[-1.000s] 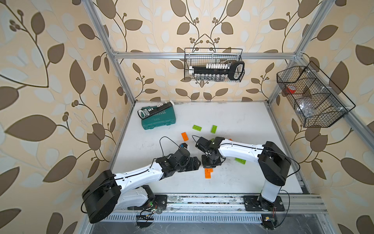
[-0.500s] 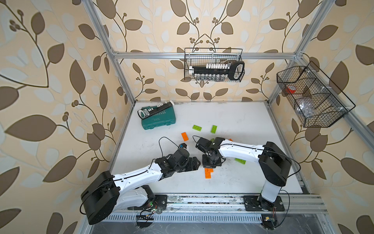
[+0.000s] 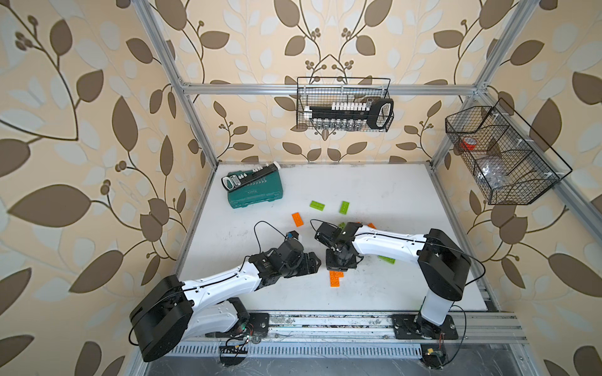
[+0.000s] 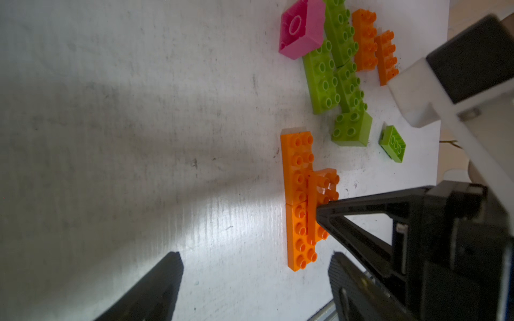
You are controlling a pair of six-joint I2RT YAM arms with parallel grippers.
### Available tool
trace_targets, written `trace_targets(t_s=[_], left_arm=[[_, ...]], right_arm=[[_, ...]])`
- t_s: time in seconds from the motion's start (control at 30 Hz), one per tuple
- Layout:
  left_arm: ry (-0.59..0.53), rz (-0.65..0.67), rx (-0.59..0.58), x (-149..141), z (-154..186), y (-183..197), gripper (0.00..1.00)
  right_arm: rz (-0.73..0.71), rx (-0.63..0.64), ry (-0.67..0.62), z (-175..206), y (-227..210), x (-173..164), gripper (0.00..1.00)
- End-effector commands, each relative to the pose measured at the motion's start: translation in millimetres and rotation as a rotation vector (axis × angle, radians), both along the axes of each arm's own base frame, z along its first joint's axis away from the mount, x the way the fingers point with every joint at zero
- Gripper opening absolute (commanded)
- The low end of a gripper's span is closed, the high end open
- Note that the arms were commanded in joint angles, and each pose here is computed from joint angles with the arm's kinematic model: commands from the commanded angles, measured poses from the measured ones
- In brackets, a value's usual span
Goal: Assemble a small pinwheel with lego
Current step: Assemble the lego brick with the lego brick.
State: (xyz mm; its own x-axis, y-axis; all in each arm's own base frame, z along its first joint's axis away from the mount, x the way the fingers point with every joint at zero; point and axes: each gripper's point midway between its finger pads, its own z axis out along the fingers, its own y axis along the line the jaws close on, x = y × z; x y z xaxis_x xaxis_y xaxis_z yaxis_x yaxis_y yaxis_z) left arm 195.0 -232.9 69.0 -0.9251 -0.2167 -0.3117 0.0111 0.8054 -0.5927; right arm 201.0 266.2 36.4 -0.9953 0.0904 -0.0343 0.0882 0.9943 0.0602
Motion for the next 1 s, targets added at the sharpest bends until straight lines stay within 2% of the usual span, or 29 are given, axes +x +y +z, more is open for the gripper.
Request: trace_targets(t_s=[0.0,0.37,0.6,0.8,0.97], left_arm=[[-0.022,0.014,-0.026,6.0,8.6,-0.2,0.85],[-0.021,0.021,-0.026,6.5,8.1,3.4,0.85],[-0.016,0.031,-0.021,5.8,5.9,7.5,0.85],[-0.017,0.101,-0.046,15.1,11.5,31.0,0.86],[-0.006,0.145,-0.091,22.7,15.4,49.6,0.86]], right_arm=[[-0.005,-0.09,0.03,-21.4,-18.9,-3.8,0.06],[0.131,-0.027,0.072,-27.1,0.6,-6.2,0.05],[0.132,-0.076,0.089,-30.3,-7.1,-9.4,0.05],[0.273,-0.101,0.082,-21.9,3.7,-4.6,0.05],[0.293,-0.119,0.08,-16.9,-0.5,-3.1,0.05]])
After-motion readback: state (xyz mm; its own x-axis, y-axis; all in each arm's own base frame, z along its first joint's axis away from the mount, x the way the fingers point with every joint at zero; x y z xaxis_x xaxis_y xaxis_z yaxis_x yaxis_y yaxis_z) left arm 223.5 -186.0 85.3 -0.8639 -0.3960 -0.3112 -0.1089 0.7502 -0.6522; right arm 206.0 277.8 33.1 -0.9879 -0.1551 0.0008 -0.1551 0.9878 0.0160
